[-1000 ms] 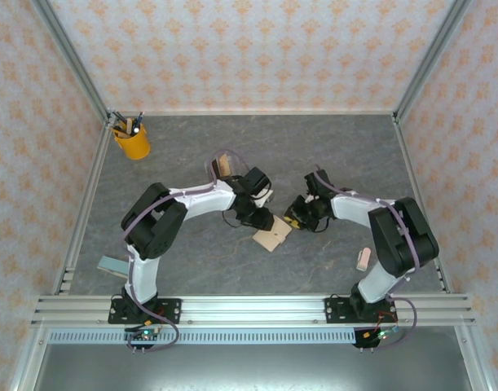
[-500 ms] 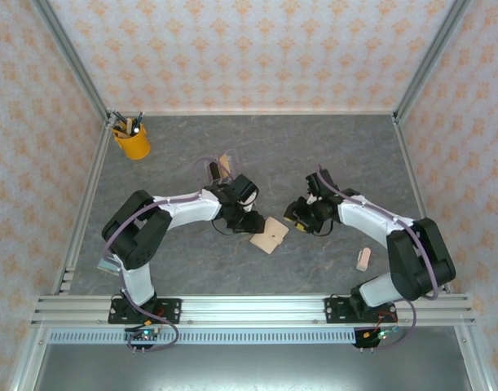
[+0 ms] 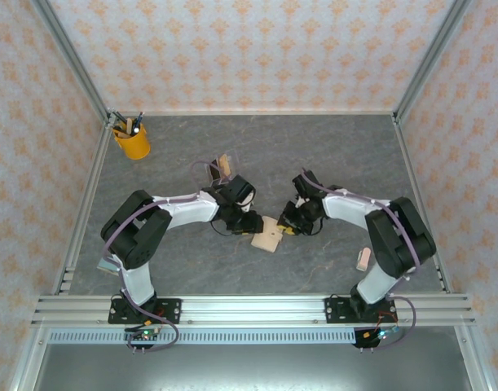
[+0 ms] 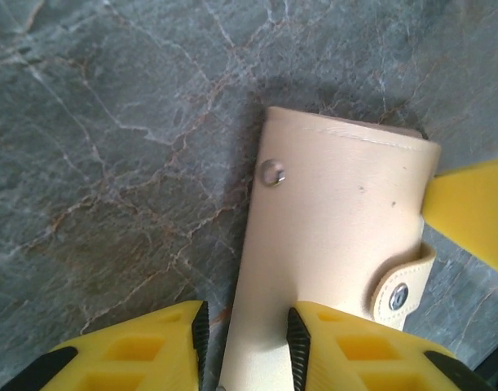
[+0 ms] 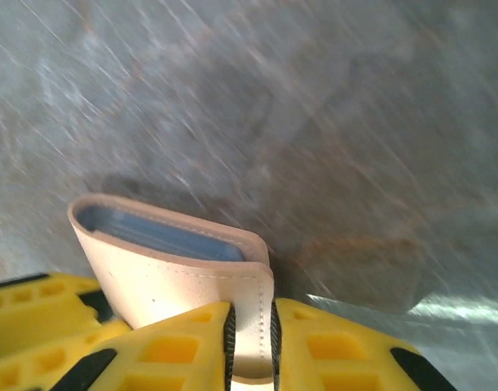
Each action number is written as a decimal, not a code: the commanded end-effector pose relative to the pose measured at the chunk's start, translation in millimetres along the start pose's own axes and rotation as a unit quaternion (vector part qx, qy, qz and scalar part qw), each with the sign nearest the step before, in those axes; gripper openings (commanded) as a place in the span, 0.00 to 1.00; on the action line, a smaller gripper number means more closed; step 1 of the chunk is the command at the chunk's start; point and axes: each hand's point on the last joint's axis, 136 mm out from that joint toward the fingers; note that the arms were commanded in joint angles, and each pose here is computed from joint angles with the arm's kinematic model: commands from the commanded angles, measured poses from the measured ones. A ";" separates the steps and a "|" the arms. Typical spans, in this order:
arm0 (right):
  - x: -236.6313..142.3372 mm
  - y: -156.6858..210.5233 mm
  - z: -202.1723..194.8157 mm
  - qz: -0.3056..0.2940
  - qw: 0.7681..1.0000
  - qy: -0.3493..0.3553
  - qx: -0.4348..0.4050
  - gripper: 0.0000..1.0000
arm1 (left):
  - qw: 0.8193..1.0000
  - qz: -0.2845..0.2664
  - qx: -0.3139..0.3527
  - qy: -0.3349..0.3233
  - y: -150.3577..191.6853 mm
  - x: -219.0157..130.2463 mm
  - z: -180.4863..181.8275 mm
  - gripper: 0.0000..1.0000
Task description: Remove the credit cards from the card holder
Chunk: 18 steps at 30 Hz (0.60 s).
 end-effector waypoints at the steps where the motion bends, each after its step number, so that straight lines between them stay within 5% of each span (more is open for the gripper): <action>1: 8.3 -25.1 19.0 -0.020 0.999 -0.007 -0.044 0.21 | 0.999 -0.026 -0.031 0.033 -13.2 -6.8 -0.2 0.32; 7: 15.2 -38.4 28.8 -0.010 0.997 0.000 -0.075 0.23 | 0.994 -0.055 -0.079 0.048 -28.0 -13.8 14.1 0.32; 14: -23.5 -33.4 23.3 -0.046 0.991 0.039 -0.119 0.39 | 0.990 -0.074 -0.097 0.066 -34.8 -19.3 10.3 0.37; 18: -23.8 -19.4 24.7 -0.026 0.992 0.024 -0.125 0.37 | 0.987 -0.073 -0.116 0.079 -37.3 -15.9 11.2 0.37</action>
Point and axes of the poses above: each hand's point on the last joint's axis, 136 mm out from that joint toward the fingers, its own x axis out along the fingers, its own z axis along the line the jaws close on, y = z × x, and after that the axes turned 6 degrees about -x, right-handed
